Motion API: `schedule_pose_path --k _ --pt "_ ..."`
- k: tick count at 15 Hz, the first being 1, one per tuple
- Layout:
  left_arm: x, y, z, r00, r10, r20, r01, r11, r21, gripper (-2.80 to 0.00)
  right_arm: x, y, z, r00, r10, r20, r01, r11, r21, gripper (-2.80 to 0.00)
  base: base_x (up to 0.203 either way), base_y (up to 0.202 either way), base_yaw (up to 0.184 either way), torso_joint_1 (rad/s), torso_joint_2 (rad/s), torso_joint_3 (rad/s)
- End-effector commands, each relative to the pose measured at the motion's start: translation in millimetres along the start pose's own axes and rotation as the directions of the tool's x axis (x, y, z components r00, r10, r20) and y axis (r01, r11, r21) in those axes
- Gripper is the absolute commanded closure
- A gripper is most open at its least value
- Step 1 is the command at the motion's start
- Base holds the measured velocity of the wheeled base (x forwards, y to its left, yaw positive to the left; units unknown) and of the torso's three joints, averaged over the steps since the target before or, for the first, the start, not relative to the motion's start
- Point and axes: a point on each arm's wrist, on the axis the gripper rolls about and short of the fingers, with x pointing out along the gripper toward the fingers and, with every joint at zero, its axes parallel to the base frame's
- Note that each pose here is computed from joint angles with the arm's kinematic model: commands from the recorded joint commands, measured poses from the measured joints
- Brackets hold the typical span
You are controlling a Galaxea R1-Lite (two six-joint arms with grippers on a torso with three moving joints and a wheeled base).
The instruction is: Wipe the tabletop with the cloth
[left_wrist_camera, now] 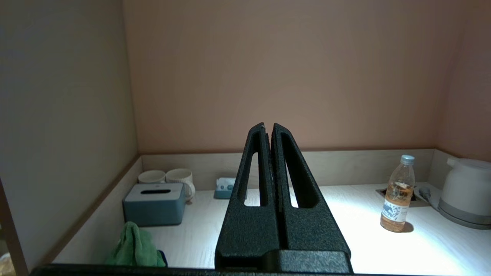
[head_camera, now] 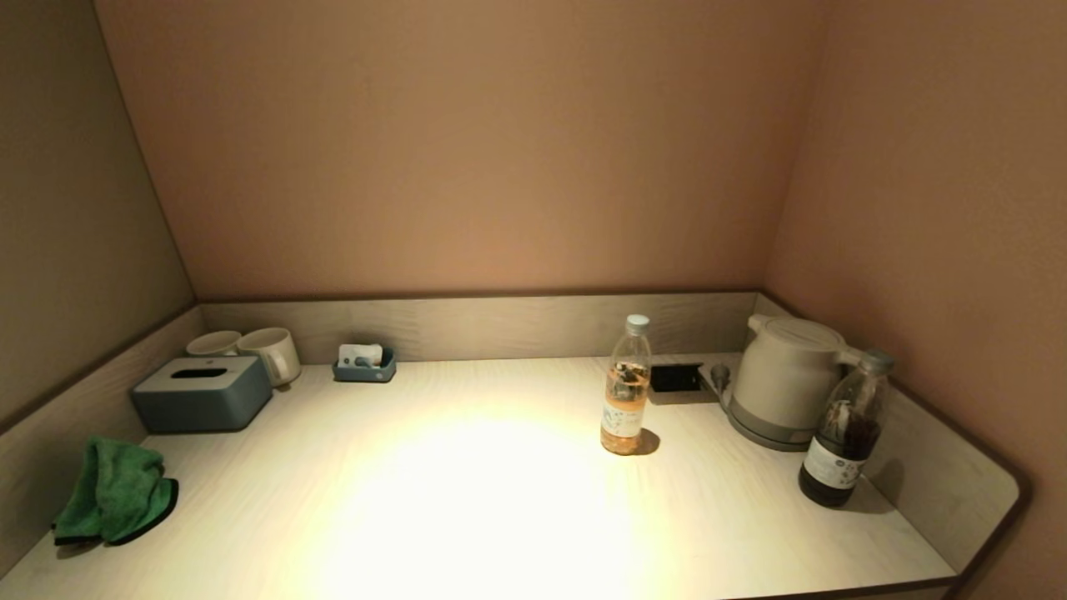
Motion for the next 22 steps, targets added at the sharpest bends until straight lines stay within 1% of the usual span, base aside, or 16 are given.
schedule_pose_path --k 1,2,3,4,5,6,7,8,9,10,14,18,20,22 --pt "-6.7 3.0 8.9 0.998 -0.051 0.023 0.051 0.999 -0.006 0.0 0.1 0.0 0.1 1.0 0.001 -0.001 -0.001 1.0 0.0 0.0 0.0 0.0 0.0 0.0 0.0 0.0" --pt "-10.4 9.1 13.0 0.996 -0.083 0.01 0.083 0.996 -0.028 0.0 0.1 0.0 0.1 1.0 0.0 -0.001 0.0 1.0 0.0 0.0 0.0 0.0 0.0 0.0 0.0 0.0" --pt "-14.6 17.0 12.9 0.995 -0.103 -0.018 0.102 0.993 -0.056 0.0 0.1 0.0 0.1 1.0 0.001 -0.001 -0.001 1.0 0.0 0.0 0.0 0.0 0.0 0.0 0.0 0.0" --pt "-17.4 23.3 9.7 0.996 -0.067 -0.059 0.063 0.995 -0.073 0.0 0.1 0.0 0.1 1.0 0.001 -0.001 -0.001 1.0 0.0 0.0 0.0 0.0 0.0 0.0 0.0 0.0" --pt "-16.1 26.0 3.9 0.996 0.003 -0.086 -0.008 0.998 -0.068 0.0 0.1 0.0 0.1 1.0 0.001 -0.001 -0.001 1.0 0.0 0.0 0.0 0.0 0.0 0.0 0.0 0.0" --pt "-15.3 26.6 0.5 0.994 0.027 -0.102 -0.033 0.998 -0.059 0.0 0.1 0.0 0.1 1.0 0.0 -0.001 0.0 1.0 0.0 0.0 0.0 0.0 0.0 0.0 0.0 0.0" --pt "-15.4 26.6 0.5 0.994 0.029 -0.102 -0.035 0.998 -0.057 0.0 0.1 0.0 0.1 1.0 0.0 -0.001 0.0 1.0 0.0 0.0 0.0 0.0 0.0 0.0 0.0 0.0" --pt "-13.6 24.6 0.9 0.993 0.05 -0.109 -0.055 0.998 -0.041 0.0 0.1 0.0 0.1 1.0 0.001 -0.001 -0.001 1.0 0.0 0.0 0.0 0.0 0.0 0.0 0.0 0.0" --pt "-10.3 20.9 1.1 0.989 0.091 -0.117 -0.094 0.995 -0.023 0.0 0.1 0.0 0.1 1.0 0.001 -0.001 -0.001 1.0 0.0 0.0 0.0 0.0 0.0 0.0 0.0 0.0" --pt "-7.7 18.7 0.2 0.986 0.112 -0.124 -0.114 0.993 -0.013 0.0 0.1 0.0 0.1 1.0 0.001 -0.001 -0.001 1.0 0.0 0.0 0.0 0.0 0.0 0.0 0.0 0.0" --pt "-11.3 18.5 -5.8 0.985 0.111 -0.129 -0.114 0.993 -0.014 0.0 0.1 0.0 0.1 1.0 0.001 -0.001 -0.001 1.0 0.0 0.0 0.0 0.0 0.0 0.0 0.0 0.0" --pt "-16.2 20.6 -47.1 0.97 0.134 -0.203 -0.142 0.99 -0.024 0.0 0.1 0.0 0.1 1.0 0.001 -0.001 -0.001 1.0 0.0 0.0 0.0 0.0 0.0 0.0 0.0 0.0" --pt "-11.8 22.3 -58.6 0.962 0.162 -0.218 -0.173 0.984 -0.033 0.0 0.1 0.0 0.1 1.0 0.001 -0.001 -0.001 1.0 0.0 0.0 0.0 0.0 0.0 0.0 0.0 0.0" --pt "-3.7 24.9 -72.9 0.96 0.198 -0.196 -0.207 0.978 -0.025 0.0 0.1 0.0 0.1 1.0 0.001 -0.001 -0.001 1.0 0.0 0.0 0.0 0.0 0.0 0.0 0.0 0.0"
